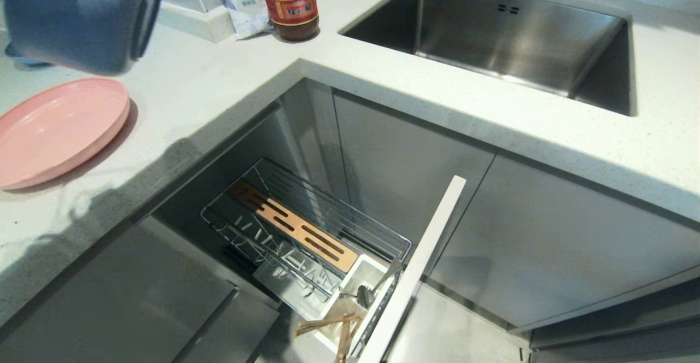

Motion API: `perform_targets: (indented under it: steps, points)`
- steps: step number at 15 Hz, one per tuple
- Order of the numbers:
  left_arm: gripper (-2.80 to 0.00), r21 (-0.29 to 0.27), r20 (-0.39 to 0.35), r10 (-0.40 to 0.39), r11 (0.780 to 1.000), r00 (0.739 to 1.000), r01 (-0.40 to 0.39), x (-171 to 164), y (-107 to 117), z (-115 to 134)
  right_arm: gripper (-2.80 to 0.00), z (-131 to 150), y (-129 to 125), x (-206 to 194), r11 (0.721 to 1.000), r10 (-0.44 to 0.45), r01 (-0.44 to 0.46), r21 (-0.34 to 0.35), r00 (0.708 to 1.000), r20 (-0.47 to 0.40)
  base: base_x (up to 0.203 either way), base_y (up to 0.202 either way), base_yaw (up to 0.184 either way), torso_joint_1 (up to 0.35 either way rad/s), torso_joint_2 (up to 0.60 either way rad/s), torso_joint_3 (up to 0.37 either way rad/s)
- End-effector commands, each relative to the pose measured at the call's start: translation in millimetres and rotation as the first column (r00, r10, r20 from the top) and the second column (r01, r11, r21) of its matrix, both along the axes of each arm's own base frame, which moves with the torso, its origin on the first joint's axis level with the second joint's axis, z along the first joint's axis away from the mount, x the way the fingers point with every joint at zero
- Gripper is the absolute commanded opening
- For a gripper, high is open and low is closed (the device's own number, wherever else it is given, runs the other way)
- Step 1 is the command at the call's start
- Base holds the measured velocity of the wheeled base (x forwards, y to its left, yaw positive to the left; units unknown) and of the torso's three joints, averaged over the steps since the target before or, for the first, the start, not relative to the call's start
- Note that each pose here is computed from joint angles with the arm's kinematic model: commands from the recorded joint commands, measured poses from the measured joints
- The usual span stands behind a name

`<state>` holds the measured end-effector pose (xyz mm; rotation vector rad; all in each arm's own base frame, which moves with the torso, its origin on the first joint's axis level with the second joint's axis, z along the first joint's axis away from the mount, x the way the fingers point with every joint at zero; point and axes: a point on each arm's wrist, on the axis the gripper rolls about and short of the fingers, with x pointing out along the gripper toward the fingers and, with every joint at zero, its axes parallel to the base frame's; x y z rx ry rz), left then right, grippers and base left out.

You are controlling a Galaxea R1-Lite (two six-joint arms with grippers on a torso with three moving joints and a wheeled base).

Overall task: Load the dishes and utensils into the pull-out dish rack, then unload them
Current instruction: Pick up the bowl and place it in the cupboard

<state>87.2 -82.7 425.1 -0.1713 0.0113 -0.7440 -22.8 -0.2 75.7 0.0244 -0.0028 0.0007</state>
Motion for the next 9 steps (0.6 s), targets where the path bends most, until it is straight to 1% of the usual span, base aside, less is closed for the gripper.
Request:
perform_targets:
  steps: [1,2,3,4,5,6,7,8,9]
  points:
    - [-2.80,-0.111,-0.202,-0.032,0.994,0.979,0.010,26,-43,-13,-2.80,0,0,0,1.000,0.001,-0.001,0.000,1.000,0.003,0.000,0.000,0.000,0.000,0.00,0.000]
    - [-2.80,-0.139,-0.252,-0.027,0.990,0.967,-0.009,27,-54,-17,-2.80,0,0,0,1.000,0.001,-0.001,0.000,1.000,0.003,0.000,0.000,0.000,0.000,0.00,0.000]
    - [-2.80,-0.174,-0.331,-0.003,0.983,0.944,-0.058,29,-70,-24,-2.80,0,0,0,1.000,0.001,-0.001,0.000,1.000,0.003,0.000,0.000,0.000,0.000,0.00,0.000]
    - [-2.80,-0.191,-0.396,0.034,0.974,0.917,-0.119,32,-83,-33,-2.80,-1,0,0,1.000,0.001,-0.001,0.000,1.000,0.003,0.000,0.000,0.000,0.000,0.00,0.000]
    - [-2.80,-0.177,-0.437,0.064,0.972,0.897,-0.156,35,-92,-42,-2.80,0,0,0,1.000,-0.001,0.001,0.000,1.000,0.003,0.000,0.000,0.000,0.000,0.00,0.000]
    - [-2.80,-0.142,-0.468,0.093,0.974,0.879,-0.179,37,-95,-53,-2.80,-1,0,0,1.000,0.001,-0.001,0.000,1.000,0.002,0.000,0.000,0.000,0.000,0.00,0.000]
    - [-2.80,-0.109,-0.511,0.120,0.973,0.851,-0.203,39,-98,-69,-2.80,0,0,0,1.000,-0.001,0.001,0.000,1.000,0.003,0.000,0.000,0.000,0.000,0.00,0.000]
    - [-2.80,-0.135,-0.559,0.121,0.963,0.820,-0.234,40,-99,-75,-2.80,0,0,0,1.000,0.001,-0.001,0.000,1.000,0.003,0.000,0.000,0.000,0.000,0.00,0.000]
    - [-2.80,-0.171,-0.600,0.116,0.948,0.792,-0.269,41,-100,-78,-2.80,-1,0,0,1.000,0.001,-0.001,0.000,1.000,0.002,0.000,0.000,0.000,0.000,0.00,0.000]
